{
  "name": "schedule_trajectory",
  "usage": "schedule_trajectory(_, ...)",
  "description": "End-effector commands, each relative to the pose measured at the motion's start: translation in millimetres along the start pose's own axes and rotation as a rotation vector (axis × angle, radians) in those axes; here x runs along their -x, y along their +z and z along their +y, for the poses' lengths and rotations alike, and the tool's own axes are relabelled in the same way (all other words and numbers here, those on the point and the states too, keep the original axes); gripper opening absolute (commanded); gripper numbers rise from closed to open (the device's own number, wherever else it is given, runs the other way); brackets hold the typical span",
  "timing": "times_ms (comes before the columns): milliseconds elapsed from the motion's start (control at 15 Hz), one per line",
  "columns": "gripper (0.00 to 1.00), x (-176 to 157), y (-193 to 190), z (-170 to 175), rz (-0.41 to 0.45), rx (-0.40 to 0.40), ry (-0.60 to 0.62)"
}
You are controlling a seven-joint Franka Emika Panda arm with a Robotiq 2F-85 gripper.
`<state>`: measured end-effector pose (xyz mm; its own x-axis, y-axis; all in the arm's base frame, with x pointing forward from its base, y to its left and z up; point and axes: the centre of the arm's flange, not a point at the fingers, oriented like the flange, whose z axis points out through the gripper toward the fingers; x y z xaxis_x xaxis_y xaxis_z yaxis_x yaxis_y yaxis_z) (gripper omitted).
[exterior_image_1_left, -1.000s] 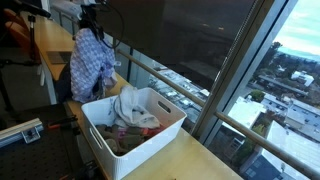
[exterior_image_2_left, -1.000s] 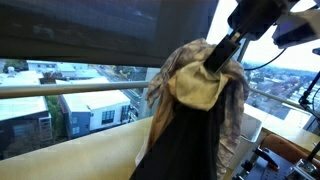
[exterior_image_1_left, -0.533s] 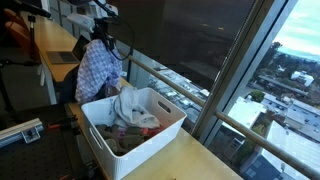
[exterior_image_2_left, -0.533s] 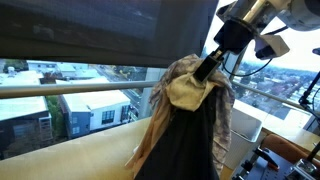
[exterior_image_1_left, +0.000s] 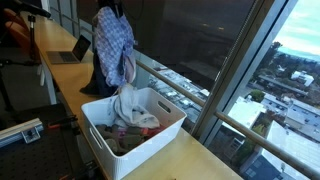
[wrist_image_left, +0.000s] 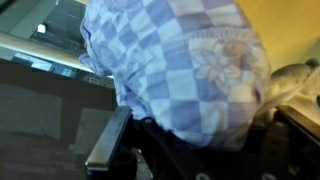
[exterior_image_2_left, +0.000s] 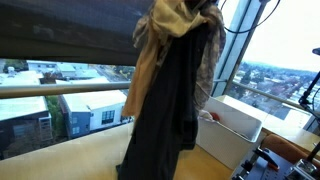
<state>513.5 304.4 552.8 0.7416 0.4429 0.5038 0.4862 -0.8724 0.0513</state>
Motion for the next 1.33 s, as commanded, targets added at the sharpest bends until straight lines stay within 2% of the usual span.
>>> schedule_trajectory(0, 0.01, -49, -30, -40, 0.05, 0.013, -0.044)
schedule_trajectory(400, 0.01, -63, -38, -125, 0.079, -0.014, -0.127)
schedule_trajectory(867, 0.01, -61, -8, -164, 0.052, -0.04, -0.17)
schedule_trajectory(1067, 0.01, -58, 9, -150, 0.034, -0.029, -0.169)
schedule_trajectory(1267, 0.01, -50, 19, -101, 0.016, 0.005, -0.131)
